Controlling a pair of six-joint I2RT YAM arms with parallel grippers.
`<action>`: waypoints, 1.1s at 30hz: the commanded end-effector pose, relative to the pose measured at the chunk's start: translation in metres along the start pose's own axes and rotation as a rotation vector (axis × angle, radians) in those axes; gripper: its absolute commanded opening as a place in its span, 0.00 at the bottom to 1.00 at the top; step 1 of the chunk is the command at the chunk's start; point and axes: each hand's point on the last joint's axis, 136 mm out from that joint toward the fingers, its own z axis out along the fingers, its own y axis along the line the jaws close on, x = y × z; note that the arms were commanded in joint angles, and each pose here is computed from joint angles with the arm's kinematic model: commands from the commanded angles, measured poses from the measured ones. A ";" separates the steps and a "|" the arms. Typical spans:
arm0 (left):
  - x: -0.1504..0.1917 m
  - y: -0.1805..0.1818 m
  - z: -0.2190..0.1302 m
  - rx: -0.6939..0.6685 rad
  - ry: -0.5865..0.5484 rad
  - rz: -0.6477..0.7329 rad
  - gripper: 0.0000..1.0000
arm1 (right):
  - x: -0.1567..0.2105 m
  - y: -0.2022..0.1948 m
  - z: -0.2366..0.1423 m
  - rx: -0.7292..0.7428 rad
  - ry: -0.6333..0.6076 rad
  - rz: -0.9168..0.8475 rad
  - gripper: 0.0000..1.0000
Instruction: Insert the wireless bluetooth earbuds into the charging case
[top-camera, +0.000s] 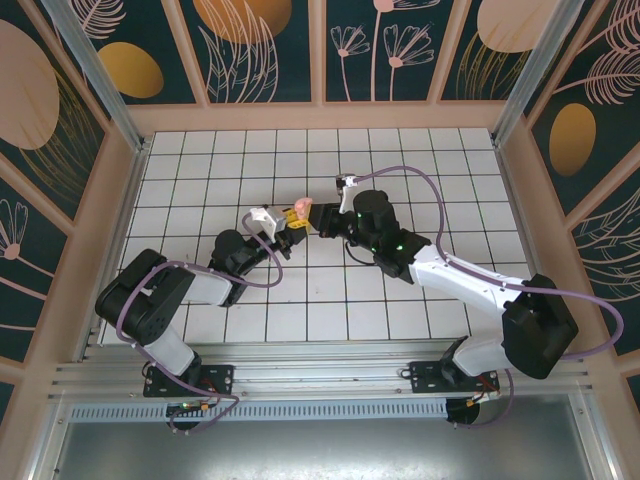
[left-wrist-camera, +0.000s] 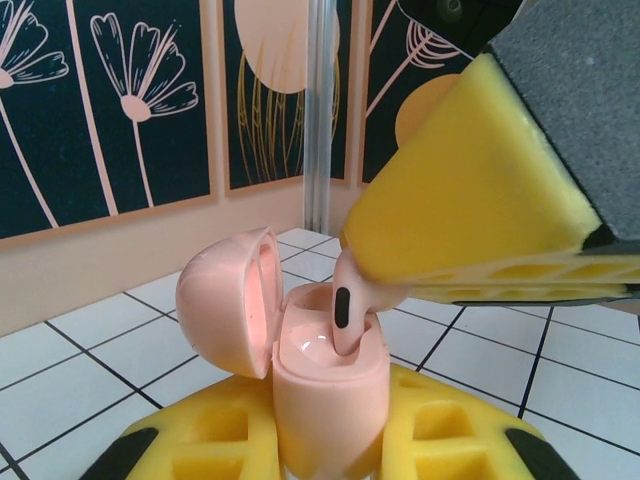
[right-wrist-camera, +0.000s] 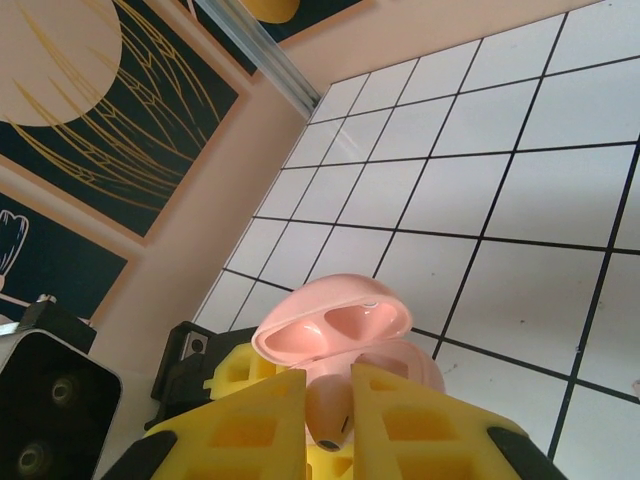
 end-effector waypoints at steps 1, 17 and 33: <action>-0.050 -0.005 0.004 0.017 -0.148 0.065 0.08 | 0.013 -0.011 0.003 0.057 0.046 -0.008 0.16; -0.048 -0.006 0.003 0.017 -0.137 0.064 0.08 | -0.023 0.026 -0.025 -0.134 -0.056 0.013 0.46; -0.049 -0.008 0.003 0.028 -0.137 0.064 0.08 | -0.031 0.028 -0.029 -0.256 0.029 0.149 0.43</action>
